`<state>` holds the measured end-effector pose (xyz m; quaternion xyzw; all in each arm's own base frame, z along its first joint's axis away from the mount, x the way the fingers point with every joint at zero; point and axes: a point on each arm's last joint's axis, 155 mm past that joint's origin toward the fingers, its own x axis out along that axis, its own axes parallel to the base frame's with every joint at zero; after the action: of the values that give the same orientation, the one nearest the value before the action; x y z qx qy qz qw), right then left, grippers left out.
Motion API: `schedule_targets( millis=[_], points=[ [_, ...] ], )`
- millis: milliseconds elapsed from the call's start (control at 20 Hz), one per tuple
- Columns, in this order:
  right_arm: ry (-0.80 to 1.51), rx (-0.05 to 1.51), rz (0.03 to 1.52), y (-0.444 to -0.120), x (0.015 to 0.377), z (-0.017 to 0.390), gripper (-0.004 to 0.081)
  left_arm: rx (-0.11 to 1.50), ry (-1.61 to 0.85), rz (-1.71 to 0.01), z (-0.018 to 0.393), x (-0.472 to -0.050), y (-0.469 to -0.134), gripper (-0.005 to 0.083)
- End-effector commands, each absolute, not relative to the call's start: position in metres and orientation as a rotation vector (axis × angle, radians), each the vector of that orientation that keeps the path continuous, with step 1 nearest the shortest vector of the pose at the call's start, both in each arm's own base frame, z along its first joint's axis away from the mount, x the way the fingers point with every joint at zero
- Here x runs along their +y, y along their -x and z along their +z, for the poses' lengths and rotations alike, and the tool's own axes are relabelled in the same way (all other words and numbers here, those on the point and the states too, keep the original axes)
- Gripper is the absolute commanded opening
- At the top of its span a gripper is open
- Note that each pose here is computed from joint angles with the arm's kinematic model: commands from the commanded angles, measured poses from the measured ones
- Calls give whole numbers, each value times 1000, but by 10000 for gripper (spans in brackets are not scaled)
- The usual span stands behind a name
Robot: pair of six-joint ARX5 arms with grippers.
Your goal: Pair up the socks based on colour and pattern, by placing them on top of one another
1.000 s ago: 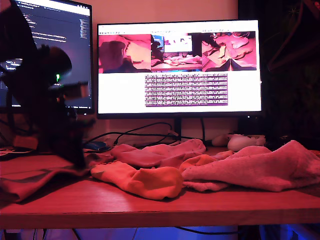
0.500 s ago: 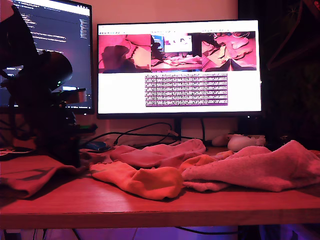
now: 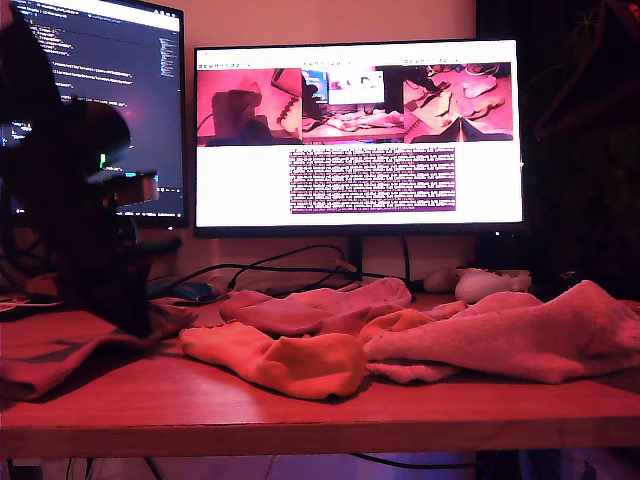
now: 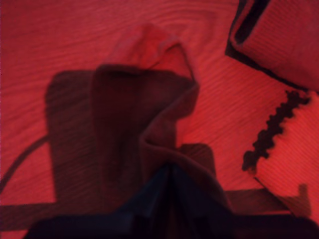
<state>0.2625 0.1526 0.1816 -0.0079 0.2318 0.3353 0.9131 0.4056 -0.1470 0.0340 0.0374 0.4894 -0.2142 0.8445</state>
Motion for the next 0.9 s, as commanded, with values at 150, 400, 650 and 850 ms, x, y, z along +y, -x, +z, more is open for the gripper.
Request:
schedule_targets(
  millis=[150,400,650,850],
  points=[
    [20,460,699,-264,155,187,-10,897,-110,-592,95,-163,-391,-20],
    [18,461,708,-263,156,187,-10,829,-215,-688,123,-169,-373,-20],
    [16,462,743,-258,161,188,-10,760,-368,-834,129,-193,-357,-20],
    [35,465,759,-256,162,186,-11,725,-482,-1020,126,-225,-326,-20]
  ],
)
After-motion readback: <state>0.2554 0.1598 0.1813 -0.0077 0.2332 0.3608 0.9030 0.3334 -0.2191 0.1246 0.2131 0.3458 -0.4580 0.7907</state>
